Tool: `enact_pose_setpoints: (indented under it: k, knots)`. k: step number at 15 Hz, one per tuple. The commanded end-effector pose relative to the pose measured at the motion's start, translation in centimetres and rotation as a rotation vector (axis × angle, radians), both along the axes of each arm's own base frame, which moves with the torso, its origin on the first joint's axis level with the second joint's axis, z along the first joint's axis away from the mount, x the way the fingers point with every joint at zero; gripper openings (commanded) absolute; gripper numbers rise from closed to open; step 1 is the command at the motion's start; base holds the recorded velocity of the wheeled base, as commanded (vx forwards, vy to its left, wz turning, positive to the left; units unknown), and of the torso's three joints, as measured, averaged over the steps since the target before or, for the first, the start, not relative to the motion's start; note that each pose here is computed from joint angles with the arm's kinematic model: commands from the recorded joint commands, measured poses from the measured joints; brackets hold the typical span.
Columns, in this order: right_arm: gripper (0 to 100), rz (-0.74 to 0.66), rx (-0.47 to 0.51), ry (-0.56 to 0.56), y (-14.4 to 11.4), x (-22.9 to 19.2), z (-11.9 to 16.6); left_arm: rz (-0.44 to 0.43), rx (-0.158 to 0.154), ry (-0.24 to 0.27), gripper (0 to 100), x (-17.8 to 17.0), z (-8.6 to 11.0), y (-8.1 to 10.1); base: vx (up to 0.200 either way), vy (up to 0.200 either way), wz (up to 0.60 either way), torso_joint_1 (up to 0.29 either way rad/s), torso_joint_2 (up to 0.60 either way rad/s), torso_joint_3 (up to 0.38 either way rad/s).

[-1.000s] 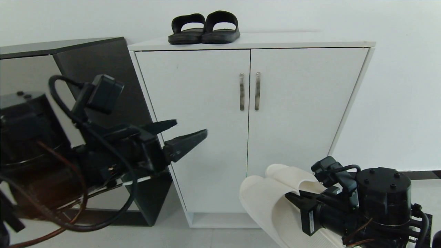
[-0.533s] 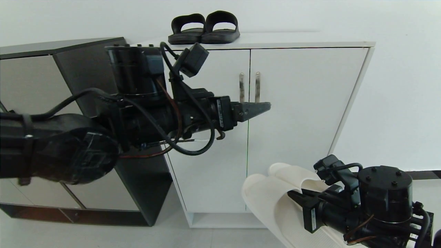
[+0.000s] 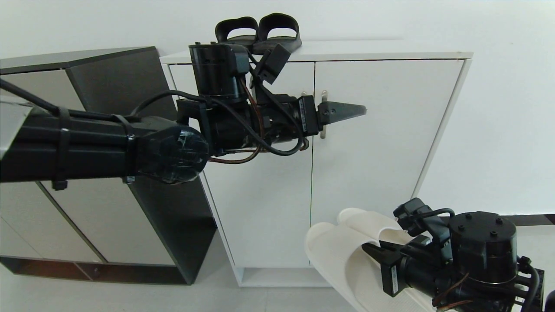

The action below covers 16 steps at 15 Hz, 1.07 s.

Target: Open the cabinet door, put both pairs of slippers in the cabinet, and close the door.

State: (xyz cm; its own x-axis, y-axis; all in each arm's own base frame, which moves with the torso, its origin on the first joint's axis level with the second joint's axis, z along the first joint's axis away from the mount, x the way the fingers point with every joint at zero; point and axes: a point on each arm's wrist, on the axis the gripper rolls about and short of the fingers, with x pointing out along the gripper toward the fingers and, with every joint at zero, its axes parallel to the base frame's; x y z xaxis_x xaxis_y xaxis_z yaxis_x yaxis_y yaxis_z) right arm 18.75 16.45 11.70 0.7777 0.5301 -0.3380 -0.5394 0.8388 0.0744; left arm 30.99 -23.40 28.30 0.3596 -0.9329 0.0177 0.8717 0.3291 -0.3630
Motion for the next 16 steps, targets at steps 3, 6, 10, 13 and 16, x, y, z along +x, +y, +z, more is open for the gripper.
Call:
enact_pose_setpoints:
  k: [3, 6, 10, 13, 16]
  knots:
    - [0, 0.001, -0.005, 0.006, 0.1, 0.1, -0.2, 0.107, 0.008, -0.028, 100, 2.0, -0.8, -0.9, 0.000, 0.000, 0.00, 0.000, 0.00, 0.000]
    - [0, 0.002, -0.004, 0.007, 0.1, 0.1, -0.2, 0.134, -0.001, -0.046, 100, 2.4, -0.3, -0.4, 0.000, 0.000, 0.00, 0.000, 0.00, 0.000]
    - [0, 0.004, -0.006, 0.010, 0.0, 0.0, -0.3, 0.185, -0.001, -0.058, 100, 3.1, -0.2, 0.0, 0.000, 0.000, 0.00, 0.000, 0.00, 0.000]
    - [0, 0.005, -0.009, 0.013, 0.1, -0.1, -0.4, 0.211, 0.002, -0.054, 100, 4.3, -0.8, -0.5, 0.000, 0.000, 0.00, 0.000, 0.00, 0.000]
    - [0, 0.005, -0.015, 0.020, 0.0, -0.1, -0.6, 0.211, 0.003, -0.053, 100, 5.5, -1.4, -1.3, 0.000, 0.000, 0.00, 0.000, 0.00, 0.000]
